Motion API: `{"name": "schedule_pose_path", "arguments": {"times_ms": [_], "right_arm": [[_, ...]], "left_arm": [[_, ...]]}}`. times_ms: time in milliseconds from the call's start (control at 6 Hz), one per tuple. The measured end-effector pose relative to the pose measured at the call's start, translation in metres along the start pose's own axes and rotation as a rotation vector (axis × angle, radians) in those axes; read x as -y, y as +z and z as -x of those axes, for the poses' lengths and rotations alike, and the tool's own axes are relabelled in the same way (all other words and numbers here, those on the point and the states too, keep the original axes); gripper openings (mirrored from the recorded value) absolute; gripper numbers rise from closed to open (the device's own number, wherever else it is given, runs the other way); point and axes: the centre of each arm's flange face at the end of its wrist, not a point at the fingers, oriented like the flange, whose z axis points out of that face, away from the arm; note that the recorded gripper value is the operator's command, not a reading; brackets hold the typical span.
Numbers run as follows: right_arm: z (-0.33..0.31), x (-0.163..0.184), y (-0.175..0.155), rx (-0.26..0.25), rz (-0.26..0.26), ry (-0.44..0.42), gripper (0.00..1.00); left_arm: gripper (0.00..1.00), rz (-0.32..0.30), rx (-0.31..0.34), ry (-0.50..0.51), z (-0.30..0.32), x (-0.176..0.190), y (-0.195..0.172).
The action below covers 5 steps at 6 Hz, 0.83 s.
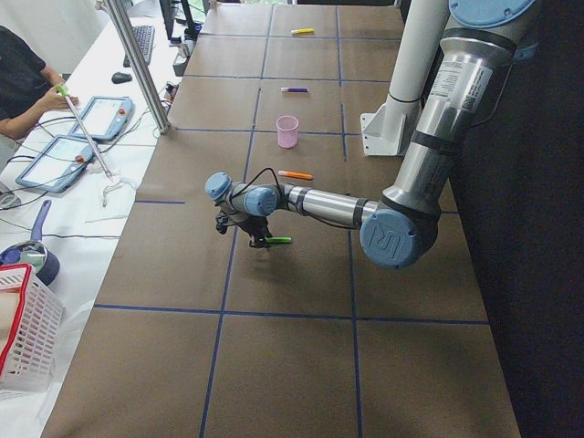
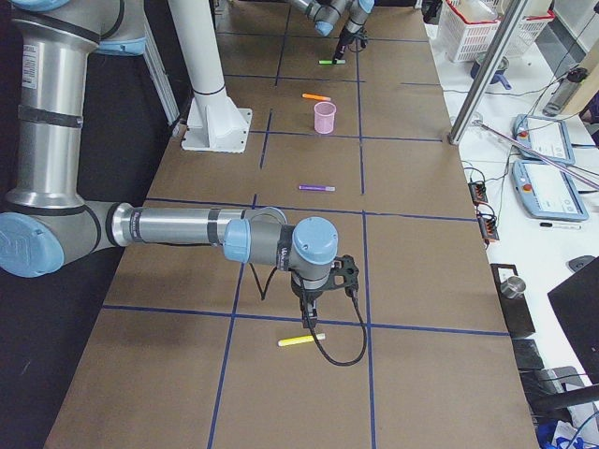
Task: Collect pens into pen holder
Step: 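Lift the green marker with the left gripper and carry it over the pink cup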
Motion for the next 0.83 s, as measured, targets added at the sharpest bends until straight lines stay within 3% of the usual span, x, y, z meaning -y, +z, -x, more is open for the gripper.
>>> {"name": "schedule_pose_path", "arguments": {"times_ms": [333, 833], "right_arm": [[0.000, 0.000, 0.000, 0.001, -0.001, -0.001, 1.00], [0.002, 0.001, -0.002, 0.000, -0.005, -0.005, 1.00]], "left_arm": [[0.00, -0.020, -0.005, 0.020, -0.012, 0.000, -0.011], [0.00, -0.193, -0.076, 0.232, -0.113, -0.037, -0.106]]}}
